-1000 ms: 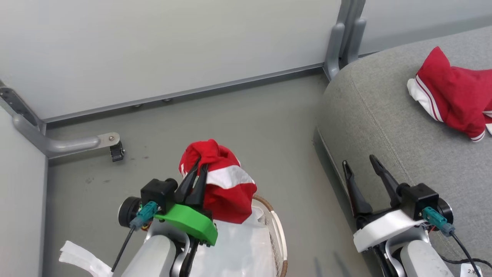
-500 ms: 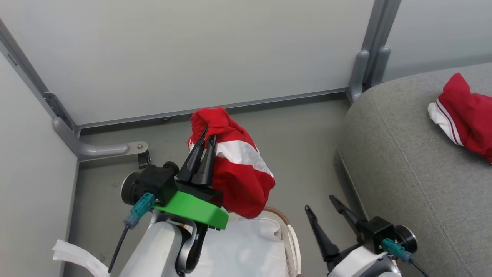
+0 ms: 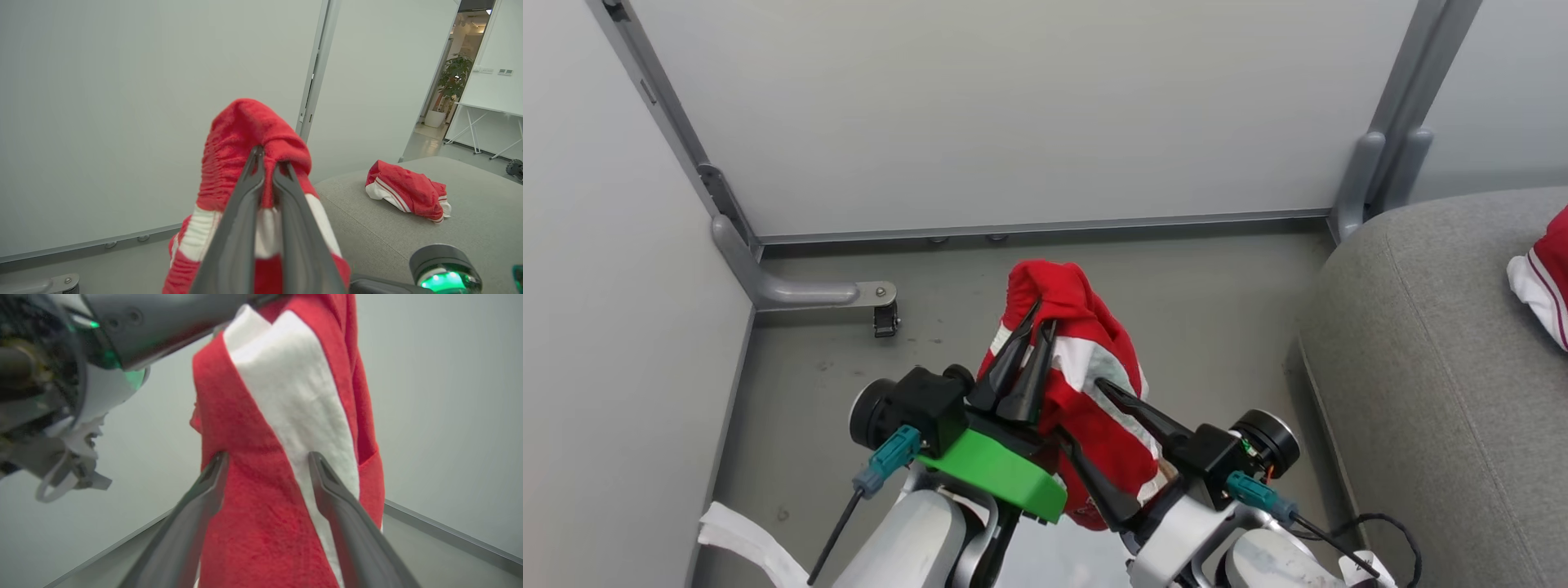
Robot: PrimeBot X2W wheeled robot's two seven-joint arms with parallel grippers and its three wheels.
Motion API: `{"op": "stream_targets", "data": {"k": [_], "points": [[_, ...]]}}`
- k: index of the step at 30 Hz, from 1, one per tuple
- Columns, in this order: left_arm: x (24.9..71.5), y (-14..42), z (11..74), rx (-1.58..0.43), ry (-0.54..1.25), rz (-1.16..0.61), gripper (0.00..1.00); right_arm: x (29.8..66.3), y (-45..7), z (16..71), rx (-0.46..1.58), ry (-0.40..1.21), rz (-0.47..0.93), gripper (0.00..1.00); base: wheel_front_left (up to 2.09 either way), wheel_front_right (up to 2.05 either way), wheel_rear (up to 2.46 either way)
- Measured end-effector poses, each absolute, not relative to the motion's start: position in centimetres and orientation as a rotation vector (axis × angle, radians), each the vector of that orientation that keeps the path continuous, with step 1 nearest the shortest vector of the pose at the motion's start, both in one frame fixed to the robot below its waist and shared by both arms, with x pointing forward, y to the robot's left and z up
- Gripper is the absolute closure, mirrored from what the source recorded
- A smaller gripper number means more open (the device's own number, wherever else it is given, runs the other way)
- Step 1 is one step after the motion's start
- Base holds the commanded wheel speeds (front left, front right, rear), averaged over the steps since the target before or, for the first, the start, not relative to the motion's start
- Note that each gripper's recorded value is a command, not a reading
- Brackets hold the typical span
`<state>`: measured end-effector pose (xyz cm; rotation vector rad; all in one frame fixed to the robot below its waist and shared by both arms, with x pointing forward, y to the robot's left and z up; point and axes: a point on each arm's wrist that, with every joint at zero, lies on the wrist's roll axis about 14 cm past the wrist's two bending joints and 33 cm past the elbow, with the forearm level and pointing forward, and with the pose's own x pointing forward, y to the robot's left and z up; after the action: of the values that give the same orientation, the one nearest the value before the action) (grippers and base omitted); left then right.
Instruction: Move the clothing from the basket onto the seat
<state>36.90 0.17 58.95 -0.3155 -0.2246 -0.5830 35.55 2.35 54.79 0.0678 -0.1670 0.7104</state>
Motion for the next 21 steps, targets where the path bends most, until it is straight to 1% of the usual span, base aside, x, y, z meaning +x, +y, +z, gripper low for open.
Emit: {"op": "stream_targets", "data": {"k": [4,9,10,11,12,21], "points": [[36.6,0.0,58.9,-0.327,-0.217,-0.587,1.00,36.0,3.3,55.3,0.064,-0.178,0.741,0.00,0.00,0.00,0.00],[36.0,-0.7,58.9,-0.338,-0.207,-0.609,1.00,37.1,3.5,55.8,0.052,-0.188,0.741,0.00,0.00,0.00,0.00],[35.9,-0.8,58.9,-0.337,-0.206,-0.612,1.00,37.2,3.6,55.7,0.050,-0.185,0.743,0.12,0.00,0.00,0.00],[35.7,-0.9,58.8,-0.337,-0.204,-0.617,1.00,37.2,3.7,55.5,0.047,-0.180,0.747,0.58,0.00,0.00,0.00],[35.6,-1.0,58.8,-0.338,-0.203,-0.621,1.00,37.3,3.8,55.4,0.046,-0.177,0.751,1.00,0.00,0.00,0.00],[35.7,-1.1,58.4,-0.350,-0.184,-0.612,1.00,37.8,3.9,55.2,0.089,-0.155,0.747,1.00,0.00,0.00,0.00]]}}
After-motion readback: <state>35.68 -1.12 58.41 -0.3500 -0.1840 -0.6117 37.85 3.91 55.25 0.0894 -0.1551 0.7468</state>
